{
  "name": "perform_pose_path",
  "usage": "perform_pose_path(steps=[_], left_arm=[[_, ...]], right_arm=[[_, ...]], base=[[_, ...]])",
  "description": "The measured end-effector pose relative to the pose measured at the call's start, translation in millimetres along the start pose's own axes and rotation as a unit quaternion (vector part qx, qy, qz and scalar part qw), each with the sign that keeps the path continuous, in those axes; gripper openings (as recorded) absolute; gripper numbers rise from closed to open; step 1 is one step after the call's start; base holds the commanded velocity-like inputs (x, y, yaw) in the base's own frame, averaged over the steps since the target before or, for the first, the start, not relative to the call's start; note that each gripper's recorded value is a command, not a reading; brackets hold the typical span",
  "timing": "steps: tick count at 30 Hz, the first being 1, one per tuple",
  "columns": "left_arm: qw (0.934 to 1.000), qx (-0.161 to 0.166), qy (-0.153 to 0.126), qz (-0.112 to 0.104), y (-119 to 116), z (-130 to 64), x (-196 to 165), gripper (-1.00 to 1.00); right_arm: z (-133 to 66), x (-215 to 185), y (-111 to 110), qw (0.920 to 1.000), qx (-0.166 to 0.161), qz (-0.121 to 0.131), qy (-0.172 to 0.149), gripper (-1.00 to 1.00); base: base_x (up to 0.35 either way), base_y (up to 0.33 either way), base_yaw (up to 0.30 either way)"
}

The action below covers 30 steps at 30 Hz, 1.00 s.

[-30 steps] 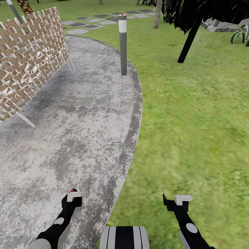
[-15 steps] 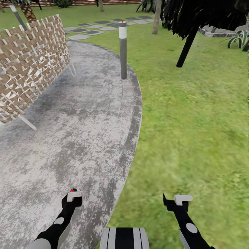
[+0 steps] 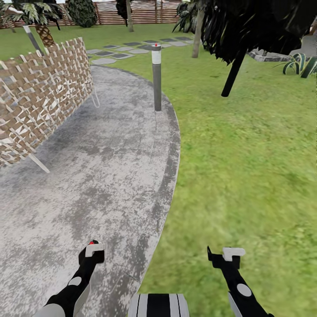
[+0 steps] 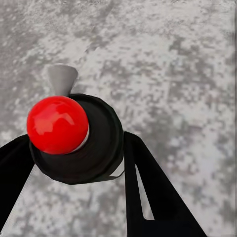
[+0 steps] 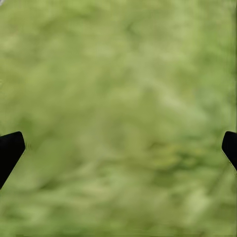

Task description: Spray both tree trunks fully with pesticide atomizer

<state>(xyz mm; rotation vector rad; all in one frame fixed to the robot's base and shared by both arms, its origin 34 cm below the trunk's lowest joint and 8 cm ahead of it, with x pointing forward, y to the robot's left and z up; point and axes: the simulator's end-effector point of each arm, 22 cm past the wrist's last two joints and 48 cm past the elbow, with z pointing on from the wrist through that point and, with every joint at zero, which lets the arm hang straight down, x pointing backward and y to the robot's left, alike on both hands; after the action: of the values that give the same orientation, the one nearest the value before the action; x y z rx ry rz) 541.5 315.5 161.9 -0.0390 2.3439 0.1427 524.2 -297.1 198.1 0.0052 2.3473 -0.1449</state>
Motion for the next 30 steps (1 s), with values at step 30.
perform_pose_path(steps=[30], left_arm=[[0.9990,0.003,-0.045,0.001,3,-34.1,-51,-1.00]], right_arm=[[-54.0,-57,-8,0.9922,0.014,-0.029,-0.120,1.00]], base=[[0.000,0.000,0.000]])
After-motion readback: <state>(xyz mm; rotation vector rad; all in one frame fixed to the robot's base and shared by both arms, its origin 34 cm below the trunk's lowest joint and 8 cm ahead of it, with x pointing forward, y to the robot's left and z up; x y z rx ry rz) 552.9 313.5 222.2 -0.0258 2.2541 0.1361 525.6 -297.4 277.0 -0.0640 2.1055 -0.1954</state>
